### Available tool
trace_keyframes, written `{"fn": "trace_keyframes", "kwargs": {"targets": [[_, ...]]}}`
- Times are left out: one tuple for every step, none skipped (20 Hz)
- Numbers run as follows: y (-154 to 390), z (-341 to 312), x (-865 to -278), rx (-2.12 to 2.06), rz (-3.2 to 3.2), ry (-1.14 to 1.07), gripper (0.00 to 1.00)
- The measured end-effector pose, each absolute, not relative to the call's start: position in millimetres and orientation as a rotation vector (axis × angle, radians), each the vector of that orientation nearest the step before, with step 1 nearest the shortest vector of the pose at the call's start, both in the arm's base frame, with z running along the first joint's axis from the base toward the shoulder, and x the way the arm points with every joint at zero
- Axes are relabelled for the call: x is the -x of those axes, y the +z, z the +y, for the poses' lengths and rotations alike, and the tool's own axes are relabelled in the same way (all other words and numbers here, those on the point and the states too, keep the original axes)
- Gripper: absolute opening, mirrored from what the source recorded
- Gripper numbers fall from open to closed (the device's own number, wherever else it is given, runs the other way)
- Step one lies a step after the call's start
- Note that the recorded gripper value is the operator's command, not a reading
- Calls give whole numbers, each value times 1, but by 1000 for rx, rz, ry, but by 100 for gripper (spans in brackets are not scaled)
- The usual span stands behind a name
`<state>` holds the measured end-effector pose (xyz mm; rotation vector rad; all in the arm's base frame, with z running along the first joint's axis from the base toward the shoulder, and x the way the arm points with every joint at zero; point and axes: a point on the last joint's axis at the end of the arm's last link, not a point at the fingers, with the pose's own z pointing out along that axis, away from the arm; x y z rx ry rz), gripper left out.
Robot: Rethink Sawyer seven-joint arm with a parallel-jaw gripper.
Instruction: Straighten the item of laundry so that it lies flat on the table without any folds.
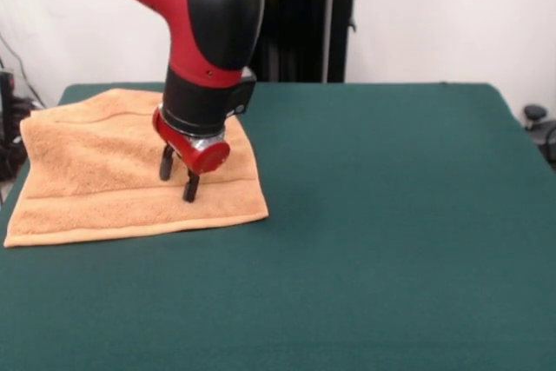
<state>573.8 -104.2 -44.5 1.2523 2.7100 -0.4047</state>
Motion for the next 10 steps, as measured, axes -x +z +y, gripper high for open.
{"fn": "trace_keyframes", "kwargs": {"targets": [[-44,-104,-573,-1263,2702,-418,100],[-42,-103,-573,-1260,2696,-438,100],[-41,-101,-573,-1253,2691,-459,100],[-40,-100,-572,-1245,2687,-478,100],[-38,-96,-570,-1224,2673,-531,100],[-38,-94,-569,-1212,2666,-556,100],[-38,-92,-568,-1205,2661,-573,100],[-38,-90,-567,-1198,2655,-590,100],[-38,-89,-567,-1191,2650,-606,100],[-38,-89,-566,-1189,2647,-618,100]]}}
